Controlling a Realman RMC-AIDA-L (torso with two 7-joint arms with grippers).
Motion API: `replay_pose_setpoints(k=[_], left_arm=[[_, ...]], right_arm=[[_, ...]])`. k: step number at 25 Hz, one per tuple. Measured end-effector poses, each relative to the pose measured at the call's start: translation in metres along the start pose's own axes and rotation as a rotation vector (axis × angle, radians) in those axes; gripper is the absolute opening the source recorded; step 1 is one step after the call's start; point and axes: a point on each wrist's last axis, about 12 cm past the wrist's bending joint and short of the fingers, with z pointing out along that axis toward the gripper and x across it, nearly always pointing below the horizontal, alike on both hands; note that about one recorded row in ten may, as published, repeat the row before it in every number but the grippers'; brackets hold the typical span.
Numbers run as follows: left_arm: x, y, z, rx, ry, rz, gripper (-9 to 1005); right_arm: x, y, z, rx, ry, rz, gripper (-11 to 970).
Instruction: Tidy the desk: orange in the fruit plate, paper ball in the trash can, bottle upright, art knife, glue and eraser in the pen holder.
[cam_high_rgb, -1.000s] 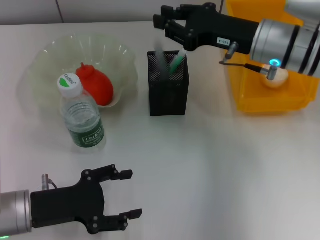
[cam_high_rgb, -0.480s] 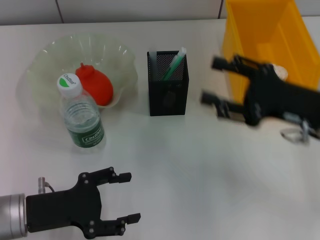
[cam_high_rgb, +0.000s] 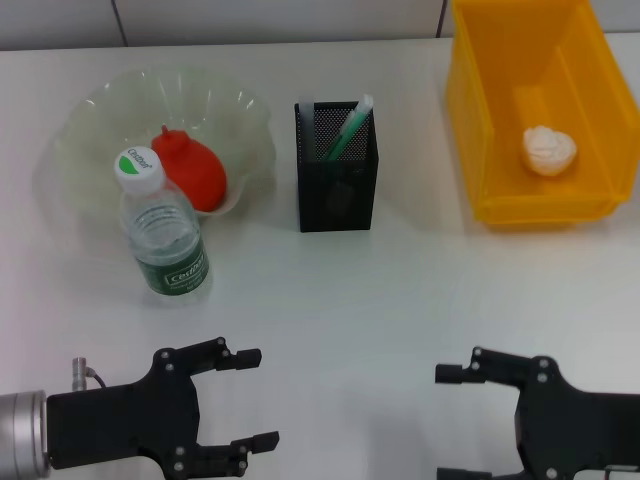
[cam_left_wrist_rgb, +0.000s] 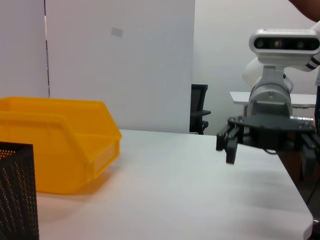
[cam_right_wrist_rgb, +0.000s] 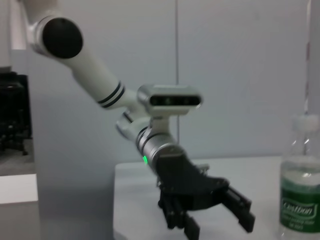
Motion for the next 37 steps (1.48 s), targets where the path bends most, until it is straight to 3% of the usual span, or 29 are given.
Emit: replay_pose_setpoints(k=[28,36,37], left_arm=[[-0.001,-0.003,-0.001,0.009,-0.016,-0.005,802],[0.001,-0.007,-0.005,-0.009,-0.028,0.043,802],[0.001,-0.010,-0.006,-0.006,-0.042,0.079,802]], right_arm=[[0.005,-0.006,0.008,0.038,0.032,0.003,829],[0.007,-0.002,-0.004,0.208,-0.085,-0.060,829],[0.006,0.001,-0.009,0.270,-0.135,-0.093,829]])
